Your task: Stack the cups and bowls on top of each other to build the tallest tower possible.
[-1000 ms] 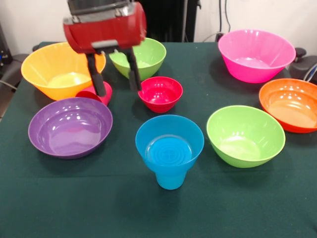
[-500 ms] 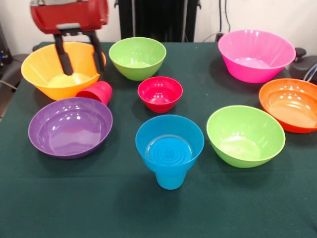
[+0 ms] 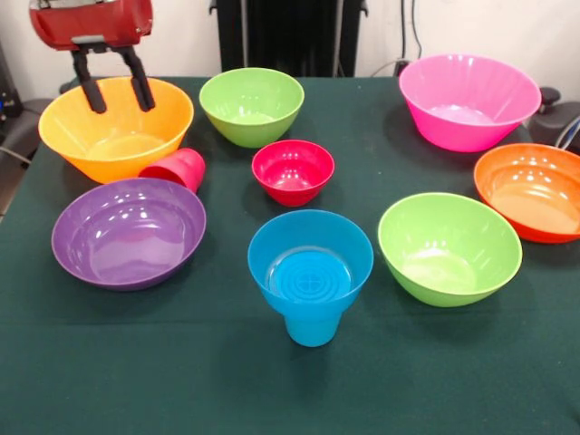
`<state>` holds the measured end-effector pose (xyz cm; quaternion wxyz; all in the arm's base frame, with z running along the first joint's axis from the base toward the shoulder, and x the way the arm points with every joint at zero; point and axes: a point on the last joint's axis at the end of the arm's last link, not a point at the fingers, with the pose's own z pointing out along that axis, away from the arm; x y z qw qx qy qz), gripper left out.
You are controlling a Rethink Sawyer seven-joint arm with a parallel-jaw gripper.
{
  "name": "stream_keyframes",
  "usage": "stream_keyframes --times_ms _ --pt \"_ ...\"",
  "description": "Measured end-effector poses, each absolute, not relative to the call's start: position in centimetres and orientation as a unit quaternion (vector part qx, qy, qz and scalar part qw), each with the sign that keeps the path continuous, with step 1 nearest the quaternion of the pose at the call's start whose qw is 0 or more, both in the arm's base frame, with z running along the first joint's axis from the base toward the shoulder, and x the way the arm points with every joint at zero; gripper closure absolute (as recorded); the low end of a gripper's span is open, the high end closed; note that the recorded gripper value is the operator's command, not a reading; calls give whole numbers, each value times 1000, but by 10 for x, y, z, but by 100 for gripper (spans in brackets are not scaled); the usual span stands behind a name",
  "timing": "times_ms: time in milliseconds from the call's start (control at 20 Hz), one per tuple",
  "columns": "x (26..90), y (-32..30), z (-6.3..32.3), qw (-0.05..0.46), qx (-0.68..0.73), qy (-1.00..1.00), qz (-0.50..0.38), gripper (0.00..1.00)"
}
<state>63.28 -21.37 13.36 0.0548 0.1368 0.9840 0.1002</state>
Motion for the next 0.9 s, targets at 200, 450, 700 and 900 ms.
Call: stream_keyframes --times_ms 200,450,700,900 --pt "599 -200 120 30 114 987 107 0" --pt "571 -169 107 10 65 991 115 0" --pt "548 -137 90 -4 -1 992 123 0" --pt "543 -125 83 -5 -31 991 128 0"
